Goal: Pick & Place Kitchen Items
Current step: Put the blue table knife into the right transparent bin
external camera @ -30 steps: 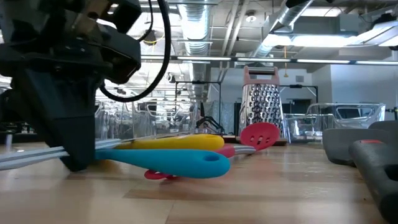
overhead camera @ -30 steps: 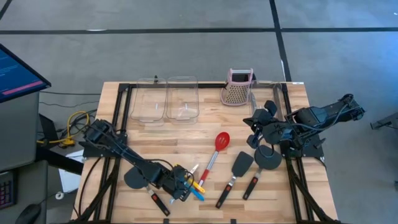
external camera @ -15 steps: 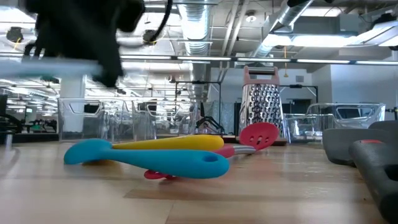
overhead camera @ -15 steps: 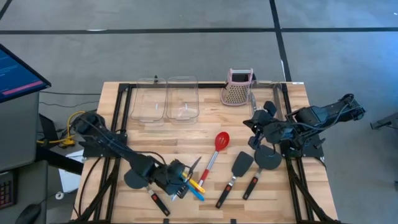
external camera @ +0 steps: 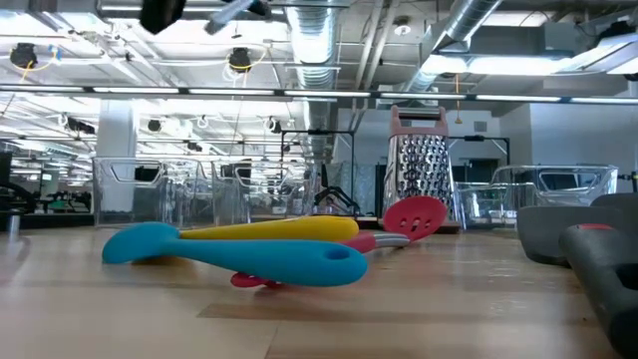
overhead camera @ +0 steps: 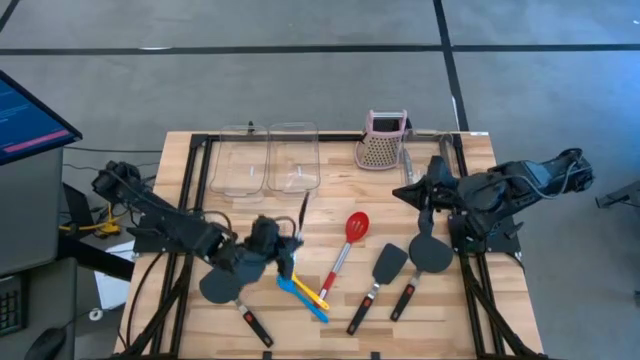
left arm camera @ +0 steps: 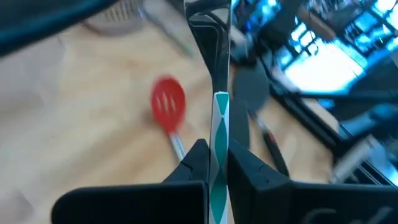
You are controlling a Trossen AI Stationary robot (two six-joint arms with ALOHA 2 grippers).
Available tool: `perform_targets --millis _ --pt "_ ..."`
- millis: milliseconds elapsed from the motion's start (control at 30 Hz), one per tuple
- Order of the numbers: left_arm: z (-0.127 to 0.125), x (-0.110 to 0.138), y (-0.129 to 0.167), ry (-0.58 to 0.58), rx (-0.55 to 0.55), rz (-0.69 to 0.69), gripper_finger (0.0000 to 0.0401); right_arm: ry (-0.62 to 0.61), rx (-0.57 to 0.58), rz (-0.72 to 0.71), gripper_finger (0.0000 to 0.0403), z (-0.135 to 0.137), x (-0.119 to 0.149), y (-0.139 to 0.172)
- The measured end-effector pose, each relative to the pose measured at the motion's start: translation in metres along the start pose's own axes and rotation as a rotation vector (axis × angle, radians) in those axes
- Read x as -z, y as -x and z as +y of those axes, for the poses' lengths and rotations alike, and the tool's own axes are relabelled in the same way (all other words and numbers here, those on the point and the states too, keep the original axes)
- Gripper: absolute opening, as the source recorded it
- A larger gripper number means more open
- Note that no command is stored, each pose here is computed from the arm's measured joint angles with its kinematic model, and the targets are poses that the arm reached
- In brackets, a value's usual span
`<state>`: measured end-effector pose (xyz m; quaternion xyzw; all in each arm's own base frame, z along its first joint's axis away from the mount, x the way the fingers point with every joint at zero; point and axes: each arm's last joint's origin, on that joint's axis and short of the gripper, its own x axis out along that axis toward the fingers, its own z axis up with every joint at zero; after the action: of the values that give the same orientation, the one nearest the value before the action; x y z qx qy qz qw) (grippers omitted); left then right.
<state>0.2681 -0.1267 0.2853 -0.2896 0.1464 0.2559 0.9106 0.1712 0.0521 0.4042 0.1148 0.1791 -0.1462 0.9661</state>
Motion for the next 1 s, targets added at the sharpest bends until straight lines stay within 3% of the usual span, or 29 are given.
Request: perform_targets --millis 167,267,400,567,667,800,1000 --pt "0.001 -0.030 -0.015 -0.030 0.016 -0.120 0.0003 0.037 -0.125 -0.029 0.0001 0.008 -0.008 -0.009" --pt "-0.002 -0.046 -0.022 -0.063 0.036 -0.217 0.0003 0.032 -0.122 -0.046 0.0001 0.012 -0.010 -0.019" --pt "-0.003 -0.060 -0.028 -0.126 -0.020 -0.351 0.0002 -0.025 -0.098 -0.104 0.0001 0.015 -0.017 -0.034" --pt "0.001 -0.067 -0.032 -0.154 -0.078 -0.396 0.0002 -0.088 -0.063 -0.180 0.0007 0.014 -0.027 -0.057" --pt "0.001 -0.068 -0.033 -0.152 -0.078 -0.398 0.0002 -0.087 -0.062 -0.192 0.0031 0.014 -0.030 -0.074" --pt "0.001 -0.064 -0.041 -0.159 -0.086 -0.393 0.0002 -0.095 -0.126 -0.186 0.0087 0.016 -0.030 -0.097" --pt "-0.003 -0.055 -0.059 -0.181 -0.087 -0.407 0.0002 -0.107 -0.121 -0.227 0.0166 0.017 -0.032 -0.116"
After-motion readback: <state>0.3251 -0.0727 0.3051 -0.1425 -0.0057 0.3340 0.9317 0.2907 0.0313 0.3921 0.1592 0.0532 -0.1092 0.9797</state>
